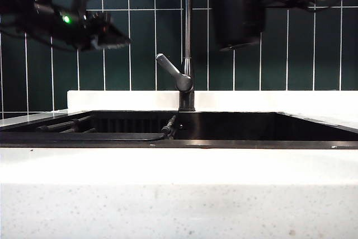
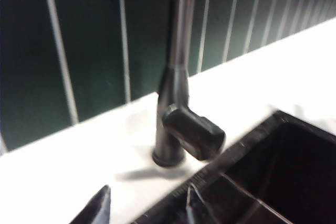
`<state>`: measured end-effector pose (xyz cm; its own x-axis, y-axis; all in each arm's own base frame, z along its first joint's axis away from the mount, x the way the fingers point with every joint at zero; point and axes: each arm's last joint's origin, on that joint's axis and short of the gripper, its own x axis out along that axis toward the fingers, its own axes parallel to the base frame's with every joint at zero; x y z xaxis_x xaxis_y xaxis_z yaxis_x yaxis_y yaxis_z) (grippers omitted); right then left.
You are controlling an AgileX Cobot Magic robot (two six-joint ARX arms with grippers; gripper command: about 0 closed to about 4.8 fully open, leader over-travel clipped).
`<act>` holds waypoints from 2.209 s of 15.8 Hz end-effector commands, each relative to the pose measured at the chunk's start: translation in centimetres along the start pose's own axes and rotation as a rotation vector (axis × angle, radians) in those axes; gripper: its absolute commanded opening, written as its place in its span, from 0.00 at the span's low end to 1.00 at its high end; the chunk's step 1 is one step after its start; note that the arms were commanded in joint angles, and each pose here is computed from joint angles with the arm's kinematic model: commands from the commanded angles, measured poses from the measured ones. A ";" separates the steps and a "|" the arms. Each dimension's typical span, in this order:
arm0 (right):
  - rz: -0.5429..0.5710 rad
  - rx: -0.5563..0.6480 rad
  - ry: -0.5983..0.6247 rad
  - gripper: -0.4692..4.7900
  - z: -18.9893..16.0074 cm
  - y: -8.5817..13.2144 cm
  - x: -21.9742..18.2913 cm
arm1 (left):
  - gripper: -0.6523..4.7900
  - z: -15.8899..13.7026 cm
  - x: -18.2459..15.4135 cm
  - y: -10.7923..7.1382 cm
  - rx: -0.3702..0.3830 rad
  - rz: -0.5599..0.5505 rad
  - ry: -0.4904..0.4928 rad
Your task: Pick up the mug next to the sink, go to the faucet to get some water, pour the water into the sink, and finally put the mug back to its place.
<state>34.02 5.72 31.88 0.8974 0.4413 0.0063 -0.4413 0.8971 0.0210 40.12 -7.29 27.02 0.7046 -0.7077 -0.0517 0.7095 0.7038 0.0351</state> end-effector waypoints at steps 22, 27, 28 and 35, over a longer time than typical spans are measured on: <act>0.091 0.025 0.077 0.18 2.8 4.8 5.0 | 0.63 -1.1 9.4 2.5 0.078 -0.311 -0.057; 0.091 0.015 0.077 0.18 2.8 4.8 5.0 | 0.63 -1.1 9.3 2.2 0.044 -0.439 -0.059; 0.091 0.010 0.076 0.18 2.8 4.8 5.0 | 0.63 -1.1 9.3 2.1 0.030 -0.461 -0.056; 0.084 -0.016 0.054 0.18 2.9 4.8 5.0 | 0.62 -1.3 9.2 2.0 0.009 -0.515 -0.044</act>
<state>36.52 12.12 33.95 0.8519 0.5125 -0.1079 -0.5137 0.8578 0.0183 48.20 -11.93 24.97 0.3094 -0.9505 -0.0279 0.9508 0.3088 0.0232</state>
